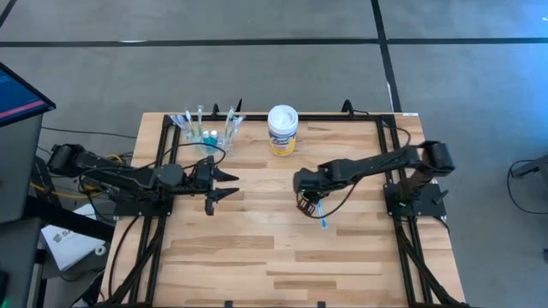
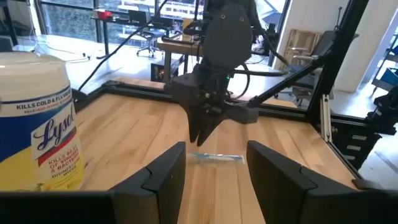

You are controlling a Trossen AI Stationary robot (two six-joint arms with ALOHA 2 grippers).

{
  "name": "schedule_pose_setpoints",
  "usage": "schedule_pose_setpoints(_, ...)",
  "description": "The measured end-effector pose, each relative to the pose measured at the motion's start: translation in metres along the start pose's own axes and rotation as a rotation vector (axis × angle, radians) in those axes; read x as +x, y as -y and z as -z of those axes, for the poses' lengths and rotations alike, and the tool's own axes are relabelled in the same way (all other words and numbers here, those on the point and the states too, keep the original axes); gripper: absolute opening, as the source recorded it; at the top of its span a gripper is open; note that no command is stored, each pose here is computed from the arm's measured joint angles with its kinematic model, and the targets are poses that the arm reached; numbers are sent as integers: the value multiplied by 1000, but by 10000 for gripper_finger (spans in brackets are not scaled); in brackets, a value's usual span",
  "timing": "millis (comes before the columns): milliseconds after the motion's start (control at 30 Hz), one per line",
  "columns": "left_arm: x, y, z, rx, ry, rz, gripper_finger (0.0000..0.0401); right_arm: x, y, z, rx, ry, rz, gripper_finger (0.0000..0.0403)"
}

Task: Pick & Place toothbrushing station
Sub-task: Put the blue toothbrush into the transparent organizer

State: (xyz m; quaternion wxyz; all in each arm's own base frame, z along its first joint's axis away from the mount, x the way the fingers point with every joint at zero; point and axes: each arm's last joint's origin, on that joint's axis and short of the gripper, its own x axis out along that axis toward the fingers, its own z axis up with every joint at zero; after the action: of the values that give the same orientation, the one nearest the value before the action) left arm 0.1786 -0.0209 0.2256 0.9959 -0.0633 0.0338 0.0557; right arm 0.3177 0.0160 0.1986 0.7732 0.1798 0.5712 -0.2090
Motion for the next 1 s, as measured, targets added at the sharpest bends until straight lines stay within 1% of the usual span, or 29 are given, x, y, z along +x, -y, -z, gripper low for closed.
schedule_pose_setpoints(67,0,0,0,0,1,0,163,2,8,9,40,4,-9,60)
schedule_pose_setpoints(133,0,0,-1,-2,8,1,163,6,16,18,74,-17,9,60)
schedule_pose_setpoints(267,0,0,-1,-3,10,1,163,14,23,26,112,-3,2,60)
schedule_pose_setpoints(367,0,0,-2,-5,19,3,163,19,25,27,114,5,-4,60)
schedule_pose_setpoints(533,0,0,-2,-7,24,3,163,26,24,24,79,3,-19,60)
schedule_pose_setpoints(733,0,0,-3,-7,27,4,163,27,26,22,89,6,-29,62)
schedule_pose_setpoints(867,0,0,-3,-4,30,4,163,27,27,22,89,-6,-19,74)
schedule_pose_setpoints(1000,0,0,-3,-4,30,4,163,32,32,26,98,-20,-6,97)
